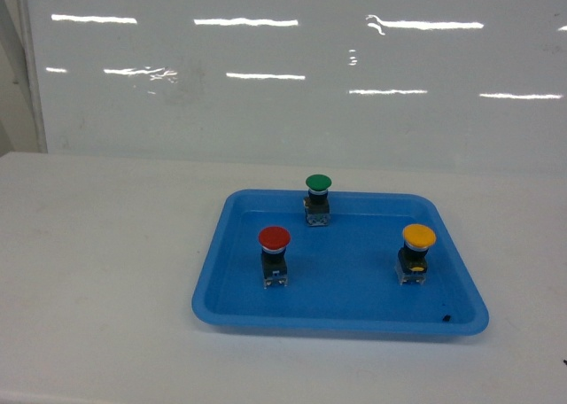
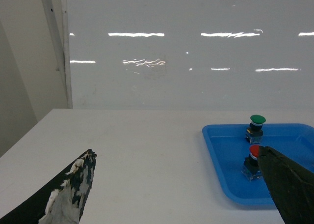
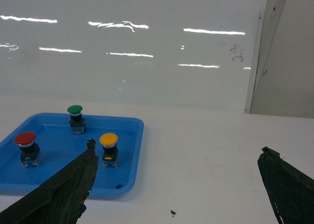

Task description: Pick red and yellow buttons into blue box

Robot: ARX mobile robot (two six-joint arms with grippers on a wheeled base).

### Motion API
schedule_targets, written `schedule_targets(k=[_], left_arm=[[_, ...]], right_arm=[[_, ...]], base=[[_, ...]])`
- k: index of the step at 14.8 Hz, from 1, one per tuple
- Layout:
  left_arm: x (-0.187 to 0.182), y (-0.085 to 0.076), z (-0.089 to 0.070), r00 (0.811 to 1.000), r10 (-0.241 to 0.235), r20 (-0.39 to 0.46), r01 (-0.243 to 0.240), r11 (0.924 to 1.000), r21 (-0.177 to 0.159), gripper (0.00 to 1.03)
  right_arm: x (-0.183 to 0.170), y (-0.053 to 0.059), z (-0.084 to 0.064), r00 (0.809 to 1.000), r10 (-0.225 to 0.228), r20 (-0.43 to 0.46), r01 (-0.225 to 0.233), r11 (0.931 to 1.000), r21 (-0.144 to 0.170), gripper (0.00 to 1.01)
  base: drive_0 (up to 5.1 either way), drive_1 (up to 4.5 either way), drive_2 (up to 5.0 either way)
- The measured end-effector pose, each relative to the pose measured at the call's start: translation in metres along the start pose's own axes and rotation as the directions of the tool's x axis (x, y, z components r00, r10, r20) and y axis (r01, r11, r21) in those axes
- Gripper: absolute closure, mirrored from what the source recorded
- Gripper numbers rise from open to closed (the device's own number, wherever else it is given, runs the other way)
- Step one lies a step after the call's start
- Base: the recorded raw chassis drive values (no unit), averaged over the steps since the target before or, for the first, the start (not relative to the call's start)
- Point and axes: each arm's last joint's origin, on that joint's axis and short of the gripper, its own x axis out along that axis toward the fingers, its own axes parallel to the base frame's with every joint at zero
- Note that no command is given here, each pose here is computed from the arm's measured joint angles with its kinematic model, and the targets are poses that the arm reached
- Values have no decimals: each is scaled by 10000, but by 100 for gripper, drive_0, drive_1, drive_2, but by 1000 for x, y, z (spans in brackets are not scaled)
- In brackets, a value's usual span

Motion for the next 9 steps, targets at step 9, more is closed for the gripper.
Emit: schedule_targets(k=[9], left_arm=[[0,0,0,10000,0,0,0,10000,0,5]], right_arm=[[0,0,0,10000,0,0,0,10000,0,3]], base=[[0,0,0]])
